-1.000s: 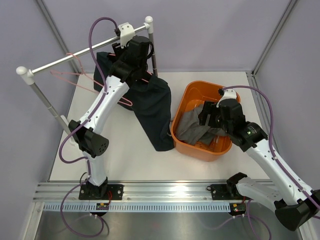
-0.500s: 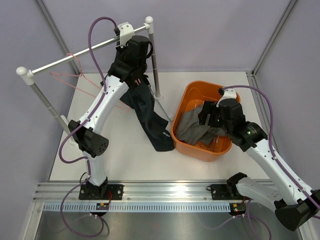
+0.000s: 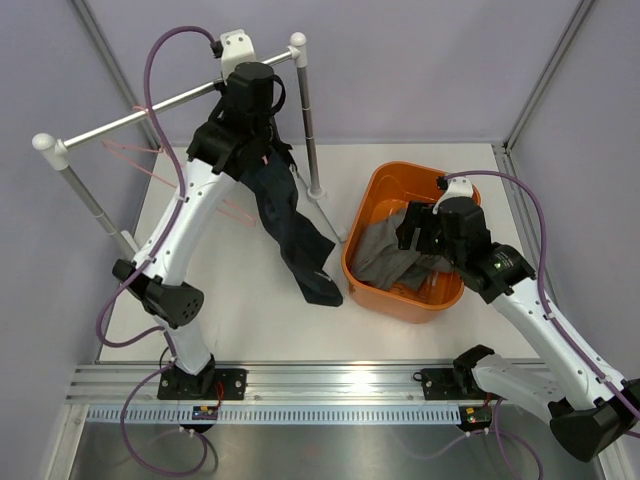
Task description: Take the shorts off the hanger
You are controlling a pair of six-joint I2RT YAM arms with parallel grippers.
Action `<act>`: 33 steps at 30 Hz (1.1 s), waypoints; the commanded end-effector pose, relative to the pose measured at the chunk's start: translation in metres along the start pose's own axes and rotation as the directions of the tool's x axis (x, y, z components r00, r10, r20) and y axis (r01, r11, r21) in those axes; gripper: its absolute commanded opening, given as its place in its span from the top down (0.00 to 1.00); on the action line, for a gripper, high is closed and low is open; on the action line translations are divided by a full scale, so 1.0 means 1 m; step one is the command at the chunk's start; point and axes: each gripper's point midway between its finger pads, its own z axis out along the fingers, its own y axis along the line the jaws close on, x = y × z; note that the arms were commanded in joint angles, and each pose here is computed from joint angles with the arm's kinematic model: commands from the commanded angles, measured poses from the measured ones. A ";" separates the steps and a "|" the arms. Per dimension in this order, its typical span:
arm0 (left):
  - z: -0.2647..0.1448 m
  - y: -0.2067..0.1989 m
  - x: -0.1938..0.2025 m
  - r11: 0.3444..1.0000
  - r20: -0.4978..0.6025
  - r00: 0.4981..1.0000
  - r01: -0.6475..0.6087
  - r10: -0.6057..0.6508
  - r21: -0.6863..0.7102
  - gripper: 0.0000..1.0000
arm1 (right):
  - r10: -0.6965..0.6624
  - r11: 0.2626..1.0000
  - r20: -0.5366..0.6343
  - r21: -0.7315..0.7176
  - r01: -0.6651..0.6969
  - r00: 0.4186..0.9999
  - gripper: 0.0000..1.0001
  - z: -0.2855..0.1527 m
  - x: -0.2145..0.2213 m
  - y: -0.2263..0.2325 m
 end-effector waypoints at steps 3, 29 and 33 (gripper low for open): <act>-0.048 0.011 -0.066 0.987 0.078 0.996 0.029 -0.042 0.159 1.00 | 0.006 1.000 0.052 -0.021 -0.005 0.999 0.18 -0.004 -0.015 0.005; -0.218 -0.012 0.024 0.613 -0.053 0.977 -0.087 0.206 0.785 1.00 | 0.049 0.960 0.073 -0.279 -0.027 0.996 0.16 -0.071 -0.066 0.060; -0.231 -0.020 0.039 0.572 -0.059 0.968 -0.095 0.244 0.815 1.00 | -0.008 0.943 0.026 -0.332 0.016 1.000 0.17 -0.066 -0.059 0.098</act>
